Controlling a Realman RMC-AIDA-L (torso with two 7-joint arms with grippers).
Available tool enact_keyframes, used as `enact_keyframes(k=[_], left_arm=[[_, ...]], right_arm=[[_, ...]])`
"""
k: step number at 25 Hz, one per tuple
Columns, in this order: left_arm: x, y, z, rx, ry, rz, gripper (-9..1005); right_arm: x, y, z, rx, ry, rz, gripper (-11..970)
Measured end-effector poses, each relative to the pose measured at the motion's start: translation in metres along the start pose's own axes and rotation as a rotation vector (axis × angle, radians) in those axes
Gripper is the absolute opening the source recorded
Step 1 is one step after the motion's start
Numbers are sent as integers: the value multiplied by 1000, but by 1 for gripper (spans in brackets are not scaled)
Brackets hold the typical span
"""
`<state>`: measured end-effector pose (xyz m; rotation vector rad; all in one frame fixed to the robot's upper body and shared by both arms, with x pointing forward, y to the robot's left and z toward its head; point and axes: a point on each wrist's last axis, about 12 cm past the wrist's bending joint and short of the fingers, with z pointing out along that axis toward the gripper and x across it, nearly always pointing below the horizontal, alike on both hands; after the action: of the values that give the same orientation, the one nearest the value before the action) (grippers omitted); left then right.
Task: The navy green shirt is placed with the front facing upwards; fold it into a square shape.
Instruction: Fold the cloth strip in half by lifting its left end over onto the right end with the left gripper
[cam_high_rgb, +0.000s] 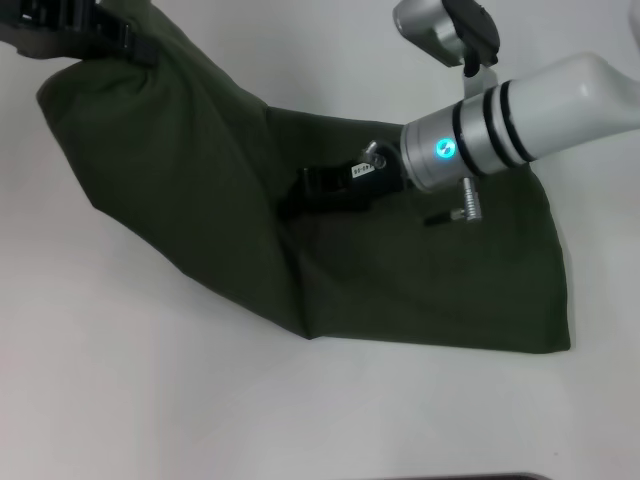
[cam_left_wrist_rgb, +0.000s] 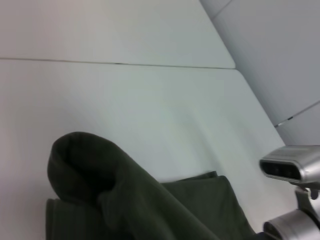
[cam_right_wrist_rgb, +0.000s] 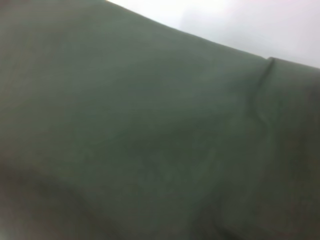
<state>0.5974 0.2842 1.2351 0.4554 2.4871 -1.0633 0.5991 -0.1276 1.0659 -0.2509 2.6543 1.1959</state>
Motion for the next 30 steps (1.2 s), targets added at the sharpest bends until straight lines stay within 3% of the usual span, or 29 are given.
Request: enact_keyframes(k=[10,22,30], left_arm=[[-1,-9,-2,55,-16,38,67],[-1,-5,-3,38,-31,26,66],[-3,-6,-2,37,-30,26,67]], right_arm=[[-5,6,13,68,2,-34,20],[1,-7,-25,-106,-55,24,19],[14,1,-9,-99,59,13,19]])
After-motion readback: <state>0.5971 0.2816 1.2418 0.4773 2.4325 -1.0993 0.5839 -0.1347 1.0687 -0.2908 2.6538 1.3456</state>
